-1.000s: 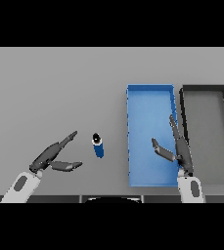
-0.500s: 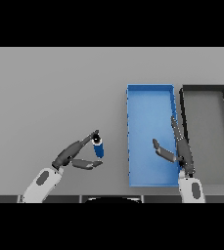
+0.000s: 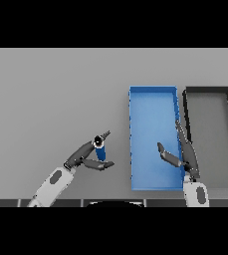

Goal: Pick up the blue pipe and place it into the blue bin.

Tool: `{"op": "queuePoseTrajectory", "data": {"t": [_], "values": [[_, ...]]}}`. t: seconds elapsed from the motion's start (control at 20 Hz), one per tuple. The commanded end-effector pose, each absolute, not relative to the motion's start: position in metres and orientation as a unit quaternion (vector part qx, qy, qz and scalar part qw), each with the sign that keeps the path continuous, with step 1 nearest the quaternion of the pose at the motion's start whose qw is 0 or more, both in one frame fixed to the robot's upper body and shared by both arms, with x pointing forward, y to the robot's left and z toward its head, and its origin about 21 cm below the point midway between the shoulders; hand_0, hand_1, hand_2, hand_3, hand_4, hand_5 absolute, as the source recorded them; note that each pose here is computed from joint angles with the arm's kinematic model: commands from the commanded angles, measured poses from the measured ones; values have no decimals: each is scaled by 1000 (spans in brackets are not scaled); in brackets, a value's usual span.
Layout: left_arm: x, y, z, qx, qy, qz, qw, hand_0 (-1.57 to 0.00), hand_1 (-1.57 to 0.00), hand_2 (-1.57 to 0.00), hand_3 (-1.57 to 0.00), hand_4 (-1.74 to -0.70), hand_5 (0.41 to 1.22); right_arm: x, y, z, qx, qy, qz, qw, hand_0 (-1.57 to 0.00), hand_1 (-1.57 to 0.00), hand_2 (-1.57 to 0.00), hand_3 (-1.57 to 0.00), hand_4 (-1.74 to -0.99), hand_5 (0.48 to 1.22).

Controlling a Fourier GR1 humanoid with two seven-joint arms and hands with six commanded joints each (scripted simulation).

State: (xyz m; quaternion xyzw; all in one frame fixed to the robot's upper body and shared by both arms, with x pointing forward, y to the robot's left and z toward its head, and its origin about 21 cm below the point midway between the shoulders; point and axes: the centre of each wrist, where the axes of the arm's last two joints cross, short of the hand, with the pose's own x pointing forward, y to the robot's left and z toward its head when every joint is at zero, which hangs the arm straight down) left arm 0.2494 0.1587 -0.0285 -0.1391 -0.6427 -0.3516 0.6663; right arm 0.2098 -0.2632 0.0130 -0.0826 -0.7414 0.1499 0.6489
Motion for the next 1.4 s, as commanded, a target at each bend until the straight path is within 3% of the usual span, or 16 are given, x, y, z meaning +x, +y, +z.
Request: {"op": "queuePoseTrajectory", "data": {"t": [0.0, 0.1, 0.15, 0.2, 0.35, 0.45, 0.5, 0.65, 0.8, 0.95, 1.35], "values": [[253, 154, -28, -143, -643, -349, 667, 1, 1, 1, 1, -1107, 463, 211, -263, 13, -79, -740, 148, 652, 1, 1, 1, 1, -1207, 650], [251, 144, -32, -170, -647, -324, 668, 1, -41, -151, -121, -1186, 550, 209, -262, 10, -77, -740, 149, 652, 1, 1, 1, 1, -1213, 655], [249, 141, -33, -183, -649, -312, 669, -10, -156, -308, -276, -1243, 613, 209, -261, 12, -77, -741, 147, 651, 1, 1, 1, 1, -1217, 655], [247, 139, -37, -191, -651, -301, 670, -125, -319, -485, -535, -1281, 735, 211, -260, 12, -79, -739, 145, 653, 1, 1, 1, 1, -1220, 656], [247, 137, -36, -197, -652, -288, 673, -796, -915, -1006, -1030, -1497, 972, 213, -264, 14, -78, -739, 143, 653, 1, 1, 1, 1, -1224, 658], [244, 132, -36, -203, -655, -289, 667, -1075, -1151, -1210, -1194, -1580, 1062, 215, -261, 10, -71, -734, 145, 659, 1, 1, 1, 1, -1233, 660], [242, 131, -36, -198, -661, -293, 662, -1174, -1235, -1282, -1270, -1553, 1094, 216, -265, 12, -72, -736, 143, 658, 1, 1, 1, 1, -1228, 656], [240, 123, -31, -194, -680, -295, 642, -1368, -1399, -1423, -1417, -1501, 1156, 215, -262, 14, -66, -736, 140, 659, 1, 1, 1, 1, -1221, 638], [245, 118, -22, -195, -699, -287, 626, -1467, -1483, -1495, -1492, -1478, 1188, 215, -261, 11, -62, -735, 137, 662, 1, 1, 1, 1, -1219, 628], [248, 114, -1, -215, -730, -272, 590, -1518, -1526, -1532, -1531, -1469, 1204, 216, -261, 13, -70, -736, 137, 659, 1, 1, 1, 1, -1226, 636], [252, 97, 47, -245, -741, -299, 550, -1562, -1563, -1564, -1564, -1467, 1218, 218, -263, 11, -85, -736, 153, 654, 1, 1, 1, 1, -1161, 644]]}}
